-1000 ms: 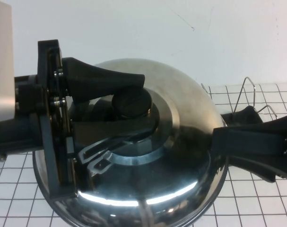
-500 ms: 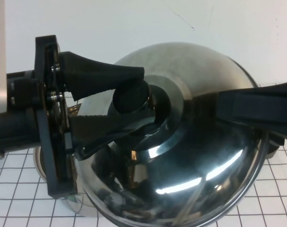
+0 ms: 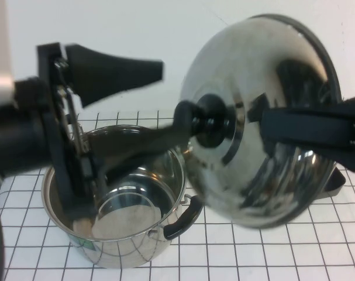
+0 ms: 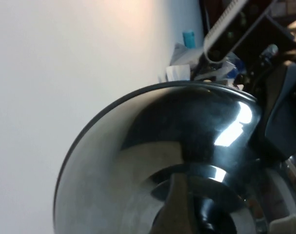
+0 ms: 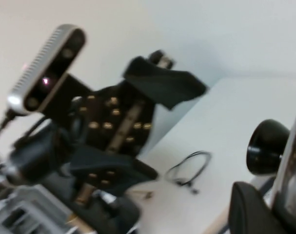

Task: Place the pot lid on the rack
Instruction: Place the pot lid on the pot rack

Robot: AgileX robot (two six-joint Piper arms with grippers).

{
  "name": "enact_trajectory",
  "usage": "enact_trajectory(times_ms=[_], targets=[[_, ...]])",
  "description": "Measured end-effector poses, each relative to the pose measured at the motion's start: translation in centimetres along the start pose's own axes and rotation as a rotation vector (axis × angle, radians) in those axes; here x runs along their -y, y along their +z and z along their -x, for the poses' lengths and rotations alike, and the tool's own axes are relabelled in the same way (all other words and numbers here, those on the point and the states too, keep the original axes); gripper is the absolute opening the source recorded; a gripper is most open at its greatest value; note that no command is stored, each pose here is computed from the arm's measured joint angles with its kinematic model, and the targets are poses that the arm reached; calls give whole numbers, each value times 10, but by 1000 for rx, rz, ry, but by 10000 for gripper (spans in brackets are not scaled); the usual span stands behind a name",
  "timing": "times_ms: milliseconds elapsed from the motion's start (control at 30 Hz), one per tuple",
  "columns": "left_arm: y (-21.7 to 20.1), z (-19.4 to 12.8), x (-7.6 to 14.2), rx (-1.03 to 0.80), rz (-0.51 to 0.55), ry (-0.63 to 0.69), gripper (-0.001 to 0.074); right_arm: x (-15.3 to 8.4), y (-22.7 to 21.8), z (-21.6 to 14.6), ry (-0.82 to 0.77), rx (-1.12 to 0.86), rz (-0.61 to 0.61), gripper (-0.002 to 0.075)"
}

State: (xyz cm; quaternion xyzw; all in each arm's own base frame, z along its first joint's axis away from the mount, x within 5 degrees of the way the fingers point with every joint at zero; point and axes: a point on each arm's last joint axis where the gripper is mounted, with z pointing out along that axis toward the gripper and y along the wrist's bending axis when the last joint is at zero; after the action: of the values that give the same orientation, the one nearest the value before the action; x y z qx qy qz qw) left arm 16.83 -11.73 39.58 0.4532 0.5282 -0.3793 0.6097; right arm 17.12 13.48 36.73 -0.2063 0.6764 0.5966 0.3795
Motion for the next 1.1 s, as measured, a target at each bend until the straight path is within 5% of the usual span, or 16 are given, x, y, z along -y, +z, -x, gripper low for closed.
enact_trajectory(times_ms=[100,200,267,400,500,800,1100], targets=[[0,0,-5,-3,62,-32,561,7,0,3,-64,34,-72,91],[-1,0,-8,-12,100,-53,516,18,-1,8,-197,72,-190,91],[-3,-1,-10,-39,147,-61,422,29,-2,12,-294,89,-288,91],[-13,-3,-9,-169,256,2,118,56,3,21,-401,79,-452,91],[-24,-5,-6,-282,352,-6,35,73,14,34,-479,24,-504,91],[-53,-25,21,-556,445,-199,2,122,47,66,-608,-184,-582,91],[-83,-67,57,-519,590,-165,0,134,47,67,-651,-383,-646,91]])
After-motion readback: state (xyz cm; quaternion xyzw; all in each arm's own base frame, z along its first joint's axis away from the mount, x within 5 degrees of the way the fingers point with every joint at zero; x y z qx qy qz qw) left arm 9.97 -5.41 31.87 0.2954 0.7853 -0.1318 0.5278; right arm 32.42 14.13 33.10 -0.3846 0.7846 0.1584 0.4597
